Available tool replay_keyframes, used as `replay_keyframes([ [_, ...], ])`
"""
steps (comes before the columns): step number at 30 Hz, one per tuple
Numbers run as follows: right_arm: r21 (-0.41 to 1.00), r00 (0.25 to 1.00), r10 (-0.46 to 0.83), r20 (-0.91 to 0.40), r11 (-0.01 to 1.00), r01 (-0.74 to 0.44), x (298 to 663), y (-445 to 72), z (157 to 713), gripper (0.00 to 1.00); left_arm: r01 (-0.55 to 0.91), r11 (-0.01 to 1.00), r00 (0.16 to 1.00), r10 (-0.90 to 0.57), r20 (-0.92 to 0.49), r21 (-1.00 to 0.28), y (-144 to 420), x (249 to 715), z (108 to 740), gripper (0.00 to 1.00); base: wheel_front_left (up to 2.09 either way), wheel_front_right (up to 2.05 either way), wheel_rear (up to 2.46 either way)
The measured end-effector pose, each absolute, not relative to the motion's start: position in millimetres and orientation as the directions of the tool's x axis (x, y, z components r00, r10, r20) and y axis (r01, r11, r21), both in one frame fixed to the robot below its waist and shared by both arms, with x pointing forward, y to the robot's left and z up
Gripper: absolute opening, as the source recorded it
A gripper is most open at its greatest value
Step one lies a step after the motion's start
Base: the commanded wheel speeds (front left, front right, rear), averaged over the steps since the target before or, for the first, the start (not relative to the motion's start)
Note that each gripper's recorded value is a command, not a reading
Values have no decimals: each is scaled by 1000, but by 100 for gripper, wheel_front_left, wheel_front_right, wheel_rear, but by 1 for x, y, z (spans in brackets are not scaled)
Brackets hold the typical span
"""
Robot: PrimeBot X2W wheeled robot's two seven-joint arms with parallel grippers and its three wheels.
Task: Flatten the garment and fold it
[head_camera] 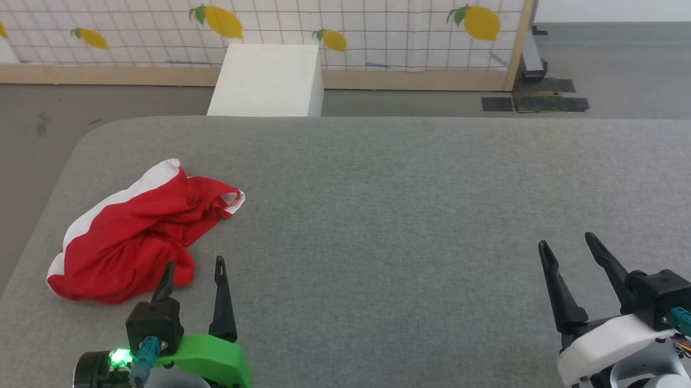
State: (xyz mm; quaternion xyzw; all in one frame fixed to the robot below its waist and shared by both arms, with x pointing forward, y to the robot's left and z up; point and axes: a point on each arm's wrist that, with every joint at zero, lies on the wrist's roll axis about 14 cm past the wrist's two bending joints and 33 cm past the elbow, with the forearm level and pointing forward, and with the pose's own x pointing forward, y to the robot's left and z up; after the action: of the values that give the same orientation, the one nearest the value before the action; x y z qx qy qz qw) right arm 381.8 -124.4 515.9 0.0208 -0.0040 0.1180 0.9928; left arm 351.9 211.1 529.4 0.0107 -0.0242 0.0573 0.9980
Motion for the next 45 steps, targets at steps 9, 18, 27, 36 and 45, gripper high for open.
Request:
replay_keyframes([
  [9,58,957,289,18,956,-289,389,-104,514,100,-177,984,983,177,55,12,229,339,528,100,0,0,0],
  [18,77,937,349,23,934,-350,394,-81,511,100,-255,967,965,253,67,9,251,322,529,100,0,0,0],
  [27,98,913,406,30,908,-407,398,-59,509,100,-322,947,944,320,74,7,269,304,528,100,0,0,0],
  [36,118,897,442,29,889,-442,401,-44,505,100,-361,933,931,360,58,1,279,292,520,100,0,0,0],
  [45,135,903,430,20,893,-428,406,-47,496,100,-387,922,921,388,33,-25,292,303,512,100,0,0,0],
])
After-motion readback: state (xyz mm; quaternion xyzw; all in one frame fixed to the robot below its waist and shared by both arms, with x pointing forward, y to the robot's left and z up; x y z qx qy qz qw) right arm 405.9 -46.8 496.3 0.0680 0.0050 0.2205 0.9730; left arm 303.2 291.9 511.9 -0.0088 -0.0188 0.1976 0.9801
